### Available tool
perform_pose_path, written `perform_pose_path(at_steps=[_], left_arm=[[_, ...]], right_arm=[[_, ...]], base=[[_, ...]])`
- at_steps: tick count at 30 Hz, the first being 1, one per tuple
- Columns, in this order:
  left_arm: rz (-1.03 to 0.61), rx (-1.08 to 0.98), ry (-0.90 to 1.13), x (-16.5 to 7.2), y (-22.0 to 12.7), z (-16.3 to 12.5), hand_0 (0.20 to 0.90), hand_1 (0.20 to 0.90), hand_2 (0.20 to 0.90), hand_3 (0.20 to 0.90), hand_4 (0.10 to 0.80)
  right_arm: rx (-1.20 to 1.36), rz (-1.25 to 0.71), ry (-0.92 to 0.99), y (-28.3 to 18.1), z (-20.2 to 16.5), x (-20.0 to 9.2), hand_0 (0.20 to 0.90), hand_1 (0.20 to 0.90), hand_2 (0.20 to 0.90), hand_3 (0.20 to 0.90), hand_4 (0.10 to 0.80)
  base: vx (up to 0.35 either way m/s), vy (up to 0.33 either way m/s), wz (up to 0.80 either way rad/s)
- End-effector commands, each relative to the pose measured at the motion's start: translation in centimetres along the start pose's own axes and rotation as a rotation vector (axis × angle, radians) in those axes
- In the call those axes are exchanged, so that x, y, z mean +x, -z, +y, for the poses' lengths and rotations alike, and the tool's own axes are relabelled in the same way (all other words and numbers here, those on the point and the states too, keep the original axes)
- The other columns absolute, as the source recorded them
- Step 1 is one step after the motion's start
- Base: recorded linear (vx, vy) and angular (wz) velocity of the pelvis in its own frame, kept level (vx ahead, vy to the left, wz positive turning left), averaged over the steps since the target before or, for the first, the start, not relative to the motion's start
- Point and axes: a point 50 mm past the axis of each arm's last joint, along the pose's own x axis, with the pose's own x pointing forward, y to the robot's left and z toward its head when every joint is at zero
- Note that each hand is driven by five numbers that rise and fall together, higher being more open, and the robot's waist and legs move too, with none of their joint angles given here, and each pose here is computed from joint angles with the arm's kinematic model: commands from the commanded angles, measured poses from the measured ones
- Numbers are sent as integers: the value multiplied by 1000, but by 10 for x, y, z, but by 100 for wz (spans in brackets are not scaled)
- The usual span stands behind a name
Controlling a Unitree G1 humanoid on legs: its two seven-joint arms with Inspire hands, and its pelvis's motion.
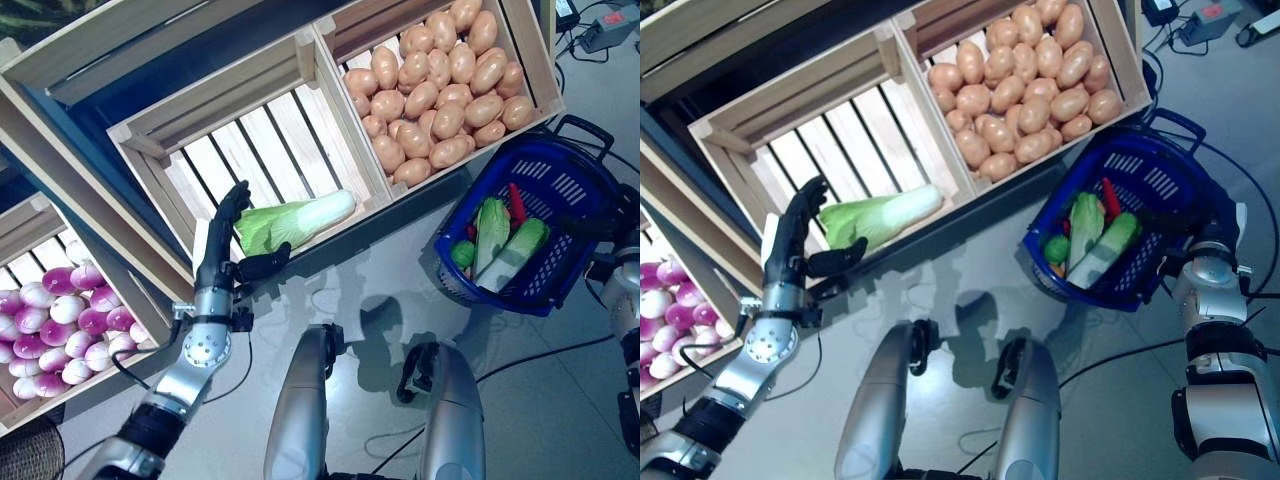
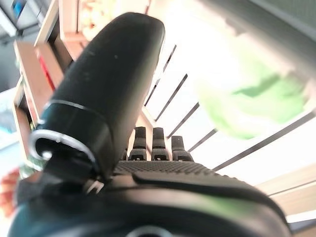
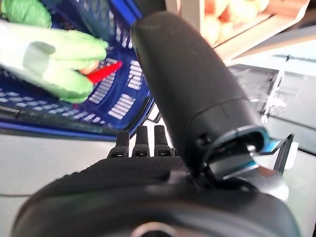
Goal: Put vegetables into the basket
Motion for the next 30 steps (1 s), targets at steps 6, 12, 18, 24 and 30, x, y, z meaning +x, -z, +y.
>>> perform_pose_path(at_steps=[6, 12, 18, 24, 30], left_arm=[[-139, 291, -164, 59, -35, 52, 900, 900, 900, 900, 800], [-51, 408, -154, 85, -32, 66, 900, 900, 900, 900, 800], [96, 449, -106, 94, -15, 71, 900, 900, 900, 900, 800], [255, 347, -10, 98, 1, 74, 900, 900, 900, 900, 800], [327, 337, 24, 100, 7, 82, 900, 900, 900, 900, 800]], right_arm=[[-113, -80, -135, -19, 3, 3, 900, 900, 900, 900, 800], [-133, -50, -217, -10, 17, 3, 900, 900, 900, 900, 800], [-151, -48, -244, -7, 21, 3, 900, 900, 900, 900, 800], [-103, -38, -255, -11, 23, 6, 900, 900, 900, 900, 800], [-107, -44, -256, -14, 23, 7, 900, 900, 900, 900, 800]], base=[[-16, 33, -4], [-23, 36, -8], [-17, 20, -7], [-17, 22, -7], [-8, 5, -1]])
